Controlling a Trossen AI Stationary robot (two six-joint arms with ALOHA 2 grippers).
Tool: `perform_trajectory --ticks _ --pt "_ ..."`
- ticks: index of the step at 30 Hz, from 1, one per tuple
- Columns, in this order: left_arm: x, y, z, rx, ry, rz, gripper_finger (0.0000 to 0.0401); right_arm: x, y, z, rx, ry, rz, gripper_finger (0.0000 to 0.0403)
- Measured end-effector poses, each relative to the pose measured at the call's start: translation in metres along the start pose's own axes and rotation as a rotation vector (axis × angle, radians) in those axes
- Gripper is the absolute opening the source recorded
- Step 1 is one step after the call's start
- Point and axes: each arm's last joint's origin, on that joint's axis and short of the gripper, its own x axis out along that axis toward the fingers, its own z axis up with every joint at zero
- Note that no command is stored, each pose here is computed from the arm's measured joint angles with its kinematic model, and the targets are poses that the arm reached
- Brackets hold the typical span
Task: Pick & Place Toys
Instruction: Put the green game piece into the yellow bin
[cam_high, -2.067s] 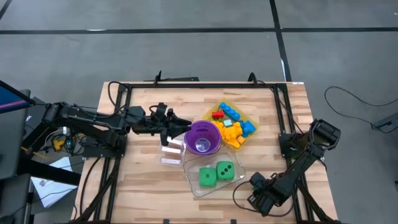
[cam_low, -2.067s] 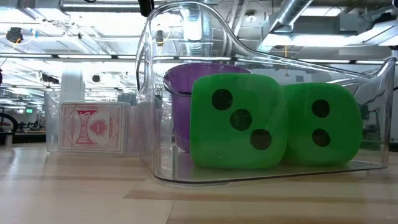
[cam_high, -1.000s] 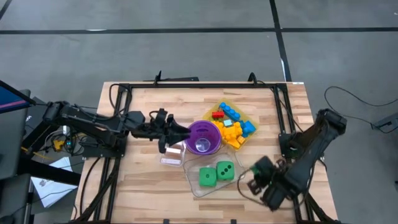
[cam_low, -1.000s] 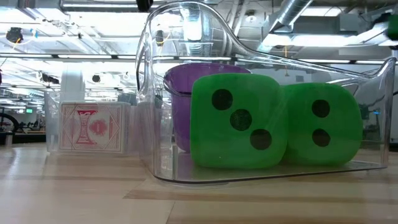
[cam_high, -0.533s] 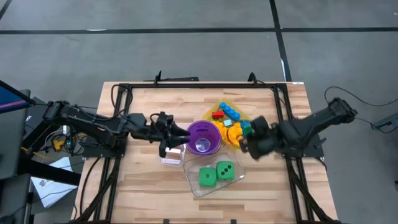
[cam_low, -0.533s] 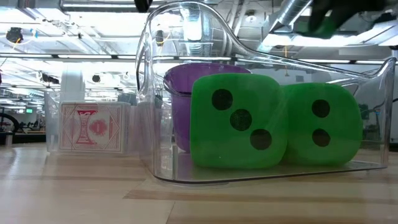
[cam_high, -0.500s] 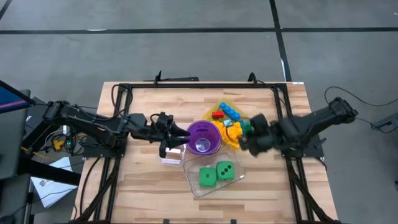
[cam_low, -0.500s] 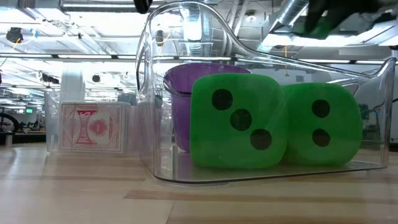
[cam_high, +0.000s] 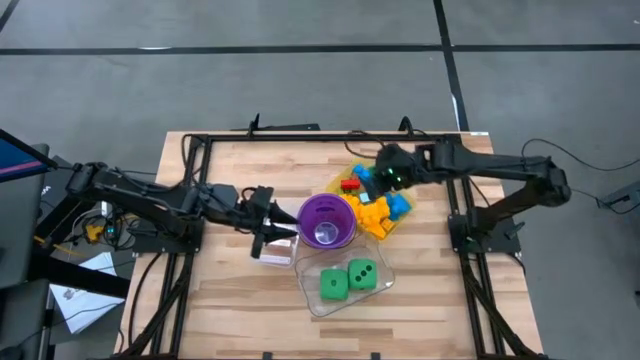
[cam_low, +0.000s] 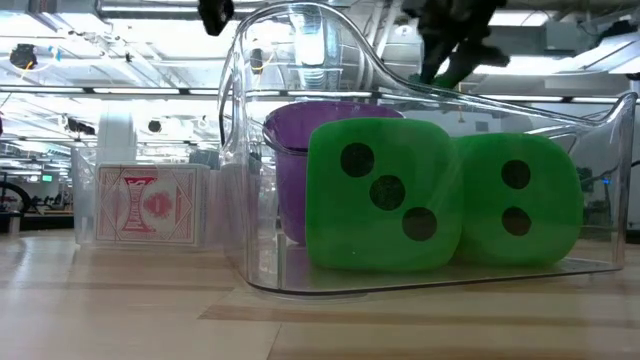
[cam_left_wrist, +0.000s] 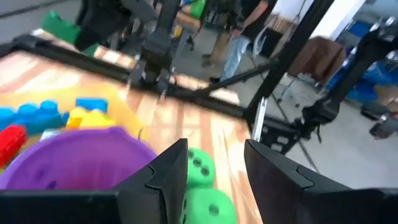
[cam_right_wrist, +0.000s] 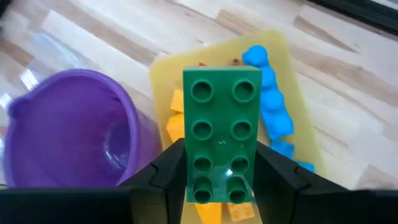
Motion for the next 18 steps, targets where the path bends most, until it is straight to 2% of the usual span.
perform_trajectory --ticks 4,8,14,18 --pt "-0.015 0.003 0.002 0.025 0.028 0.035 0.0154 0.022 -0.001 0.017 -0.074 0.054 0.052 0.0137" --pt "-0.031 0.007 0.010 0.067 -0.022 0.120 0.0154 0.046 -0.004 0.023 -0.204 0.151 0.072 0.0137" --pt "-0.046 0.013 0.022 0.060 -0.133 0.250 0.0154 0.076 -0.003 0.023 -0.416 0.251 0.061 0.0145" --pt "-0.050 0.016 0.025 0.048 -0.155 0.272 0.0154 0.093 -0.008 0.016 -0.487 0.297 0.069 0.0138"
